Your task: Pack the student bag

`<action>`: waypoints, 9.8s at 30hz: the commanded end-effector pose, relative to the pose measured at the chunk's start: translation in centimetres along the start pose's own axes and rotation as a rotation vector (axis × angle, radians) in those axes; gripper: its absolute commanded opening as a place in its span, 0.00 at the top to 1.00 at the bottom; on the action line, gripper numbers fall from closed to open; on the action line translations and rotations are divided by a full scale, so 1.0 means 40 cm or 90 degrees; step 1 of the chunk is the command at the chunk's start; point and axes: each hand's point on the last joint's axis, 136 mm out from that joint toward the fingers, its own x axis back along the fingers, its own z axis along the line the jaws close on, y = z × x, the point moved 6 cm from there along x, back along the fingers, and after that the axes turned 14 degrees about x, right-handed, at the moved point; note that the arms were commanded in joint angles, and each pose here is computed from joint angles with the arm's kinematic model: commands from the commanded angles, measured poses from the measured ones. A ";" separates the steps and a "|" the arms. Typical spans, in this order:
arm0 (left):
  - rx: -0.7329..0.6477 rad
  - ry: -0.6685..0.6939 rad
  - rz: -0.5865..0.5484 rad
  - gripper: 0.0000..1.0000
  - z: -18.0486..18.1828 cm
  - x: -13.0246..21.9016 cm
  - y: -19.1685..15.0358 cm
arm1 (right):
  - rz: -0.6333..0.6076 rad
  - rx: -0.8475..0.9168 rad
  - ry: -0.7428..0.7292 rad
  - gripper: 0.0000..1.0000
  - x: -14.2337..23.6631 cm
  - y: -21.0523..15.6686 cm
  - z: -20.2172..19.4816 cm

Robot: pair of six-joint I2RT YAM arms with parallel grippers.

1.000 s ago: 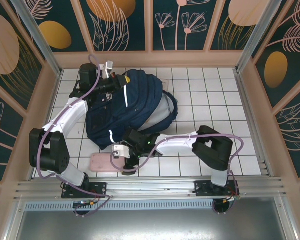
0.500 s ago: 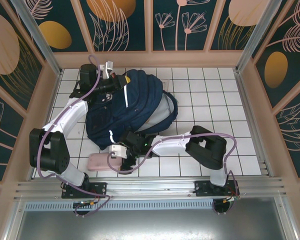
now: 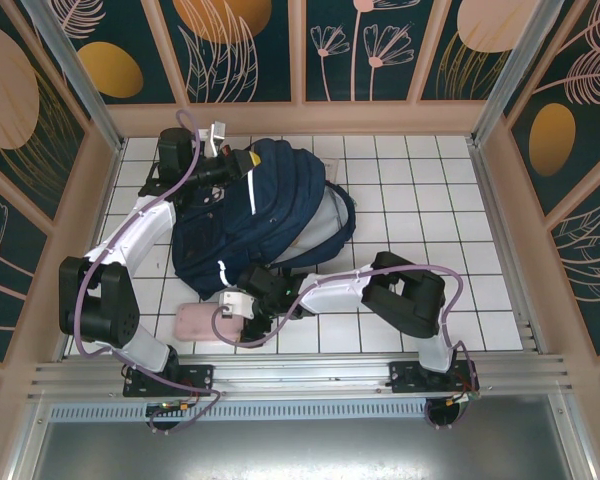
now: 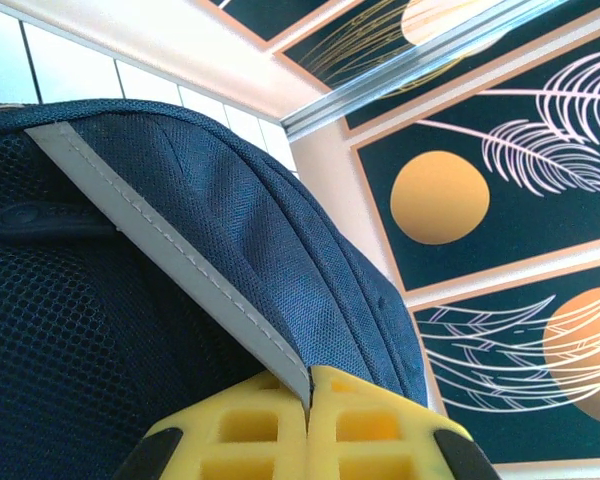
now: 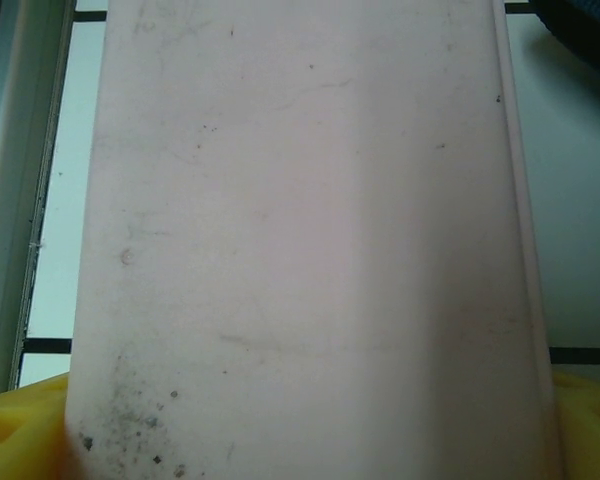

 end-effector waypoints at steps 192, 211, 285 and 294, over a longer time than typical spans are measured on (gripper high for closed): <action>-0.078 0.163 -0.163 1.00 0.105 0.160 -0.069 | -0.267 -1.047 -0.174 0.58 0.374 -0.691 -0.879; -0.103 0.134 -0.145 1.00 0.026 0.166 -0.052 | -0.374 -0.988 -0.239 1.00 0.568 -0.587 -0.875; -0.103 -0.060 -0.077 1.00 -0.200 0.169 -0.023 | -0.761 -1.175 -0.221 1.00 0.350 0.037 -0.369; -0.108 -0.055 -0.081 1.00 -0.202 0.167 -0.015 | -0.735 -1.081 0.002 0.33 0.282 0.085 -0.407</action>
